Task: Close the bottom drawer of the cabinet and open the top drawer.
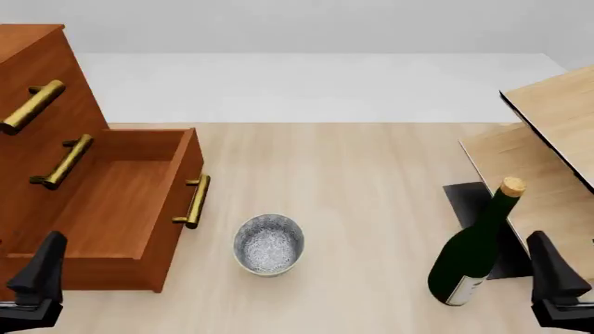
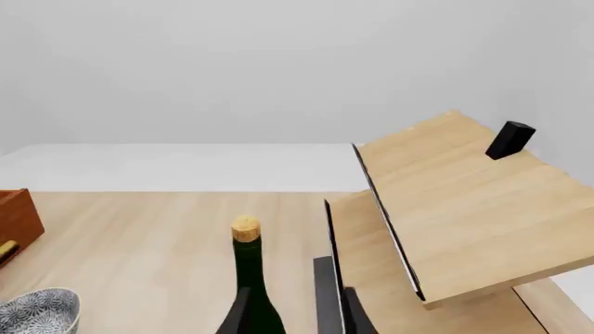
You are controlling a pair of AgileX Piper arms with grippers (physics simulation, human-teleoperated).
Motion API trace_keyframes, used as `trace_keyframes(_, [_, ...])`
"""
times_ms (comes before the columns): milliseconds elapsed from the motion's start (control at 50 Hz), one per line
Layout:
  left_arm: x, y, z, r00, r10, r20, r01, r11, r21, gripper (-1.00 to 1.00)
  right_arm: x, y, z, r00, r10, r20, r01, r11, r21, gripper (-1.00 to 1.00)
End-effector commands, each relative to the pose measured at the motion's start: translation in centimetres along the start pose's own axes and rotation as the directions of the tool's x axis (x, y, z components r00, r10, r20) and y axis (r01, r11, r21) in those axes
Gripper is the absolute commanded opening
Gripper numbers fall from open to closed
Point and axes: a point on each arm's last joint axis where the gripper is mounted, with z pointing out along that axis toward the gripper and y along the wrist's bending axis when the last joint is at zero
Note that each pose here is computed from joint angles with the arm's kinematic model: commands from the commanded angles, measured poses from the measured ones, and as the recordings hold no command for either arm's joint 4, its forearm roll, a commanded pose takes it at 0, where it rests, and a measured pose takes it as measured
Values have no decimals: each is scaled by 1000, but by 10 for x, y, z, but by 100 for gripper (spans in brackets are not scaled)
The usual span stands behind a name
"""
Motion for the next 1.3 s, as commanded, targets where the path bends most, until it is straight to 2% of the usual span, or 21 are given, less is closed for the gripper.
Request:
trace_keyframes(20, [0, 0, 0, 1000, -7, -5, 7, 1000, -1, 100, 0, 0, 1, 1000, 1, -2, 0, 1000, 3, 100])
trace_keyframes(420, [-3, -1, 8, 1000, -12, -24, 12, 1000, 9, 100, 0, 0, 0, 1000, 1, 1, -1, 1000, 5, 100])
trace_keyframes(540, [-14, -1, 8, 1000, -9, -24, 10, 1000, 20, 100, -1, -1, 0, 1000, 8, 5, -8, 1000, 9, 100])
trace_keyframes(560, [-19, -1, 10, 999, -44, -28, 45, 999, 17, 100, -1, -1, 0, 1000, 9, 5, -9, 1000, 9, 100])
trace_keyframes(680, [-46, -4, 13, 999, -39, -15, 40, 997, 58, 100, -1, -1, 0, 1000, 12, 5, -12, 1000, 10, 100])
trace_keyframes(820, [-67, -7, 19, 998, -58, -21, 60, 994, 96, 100, -1, -1, 0, 1000, 11, 4, -11, 1000, 10, 100])
trace_keyframes(940, [-82, -11, 31, 993, -92, -70, 101, 987, 125, 100, -1, -1, 0, 1000, 11, 4, -11, 1000, 11, 100])
trace_keyframes(980, [-87, -12, 35, 994, -71, -83, 82, 988, 130, 100, 0, -1, 0, 1000, 10, 4, -10, 1000, 10, 100])
trace_keyframes(1060, [-94, -13, 41, 991, -74, -114, 89, 987, 133, 100, -1, -1, 0, 1000, 10, 4, -10, 1000, 10, 100])
trace_keyframes(1080, [-99, -15, 44, 986, -99, -134, 118, 983, 142, 100, -1, -1, 0, 1000, 9, 4, -9, 1000, 10, 100])
trace_keyframes(1100, [-100, -15, 46, 987, -86, -139, 106, 984, 142, 100, -1, -1, 0, 1000, 9, 4, -9, 1000, 10, 100])
trace_keyframes(1120, [-98, -19, 53, 981, -77, -179, 107, 980, 166, 100, -1, -1, 0, 1000, 10, 4, -10, 1000, 10, 100])
trace_keyframes(1160, [-103, -20, 51, 983, -76, -170, 107, 978, 181, 100, -1, -1, 0, 1000, 10, 4, -10, 1000, 10, 100])
trace_keyframes(1260, [-110, -24, 67, 968, -75, -239, 121, 976, 180, 100, -1, -1, 0, 1000, 9, 4, -9, 1000, 10, 100])
trace_keyframes(1280, [-115, -25, 66, 965, -110, -240, 156, 971, 183, 100, -1, -1, 0, 1000, 10, 4, -10, 1000, 10, 100])
trace_keyframes(1300, [-116, -26, 69, 961, -108, -253, 157, 971, 182, 100, -1, -1, 0, 1000, 10, 4, -10, 1000, 10, 100])
